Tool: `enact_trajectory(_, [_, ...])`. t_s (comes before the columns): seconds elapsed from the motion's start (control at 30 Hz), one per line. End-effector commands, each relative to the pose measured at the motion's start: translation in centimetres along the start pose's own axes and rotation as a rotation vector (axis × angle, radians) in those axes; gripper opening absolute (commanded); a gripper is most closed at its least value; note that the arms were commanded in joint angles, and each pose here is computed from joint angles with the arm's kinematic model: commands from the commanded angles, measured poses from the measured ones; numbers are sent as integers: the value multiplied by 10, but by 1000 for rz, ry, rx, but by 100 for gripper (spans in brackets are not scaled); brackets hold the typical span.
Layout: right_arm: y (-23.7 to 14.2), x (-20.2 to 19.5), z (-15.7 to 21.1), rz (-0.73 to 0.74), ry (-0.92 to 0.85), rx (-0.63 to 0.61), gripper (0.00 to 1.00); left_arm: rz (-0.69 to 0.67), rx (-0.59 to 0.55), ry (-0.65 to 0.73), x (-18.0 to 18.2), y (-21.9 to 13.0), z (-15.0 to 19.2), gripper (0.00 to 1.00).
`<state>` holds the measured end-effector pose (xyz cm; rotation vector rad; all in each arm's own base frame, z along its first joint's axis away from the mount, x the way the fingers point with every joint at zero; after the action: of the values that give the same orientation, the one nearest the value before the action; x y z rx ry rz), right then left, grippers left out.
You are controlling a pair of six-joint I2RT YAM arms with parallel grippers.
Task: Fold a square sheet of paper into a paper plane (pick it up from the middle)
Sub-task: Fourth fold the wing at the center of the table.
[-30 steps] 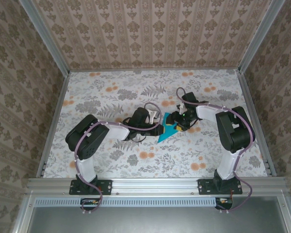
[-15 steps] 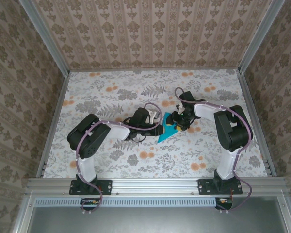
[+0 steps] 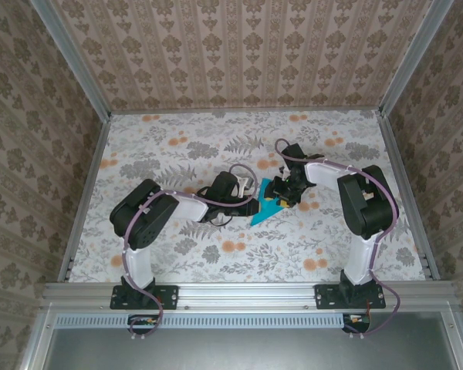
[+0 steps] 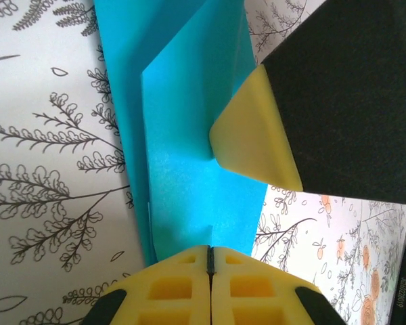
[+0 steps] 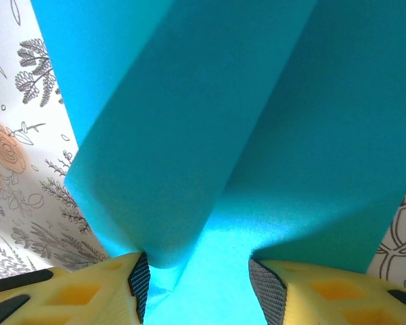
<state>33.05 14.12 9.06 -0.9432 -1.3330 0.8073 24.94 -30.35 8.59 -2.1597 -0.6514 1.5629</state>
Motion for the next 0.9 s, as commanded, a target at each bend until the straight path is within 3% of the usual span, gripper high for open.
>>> enact_trajectory(0.0, [46, -57, 30, 340, 80, 147, 54, -19, 6, -17, 4, 3, -3, 6])
enact_trajectory(0.87, [64, -64, 36, 406, 101, 208, 48, -58, 25, -33, 9, 5, -2, 5])
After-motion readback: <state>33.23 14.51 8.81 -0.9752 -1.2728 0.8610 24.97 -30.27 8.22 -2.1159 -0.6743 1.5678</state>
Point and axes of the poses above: each hand's point on the last joint's axis, 136 mm out from that joint toward the fingers, its own y axis out along the fingers, its own x axis along the line the jaws close on, z = x × y, the point moved 9 cm from there along -y, back along the fingers, and after that the axes turned 9 degrees about -y, right-handed, at the moved point
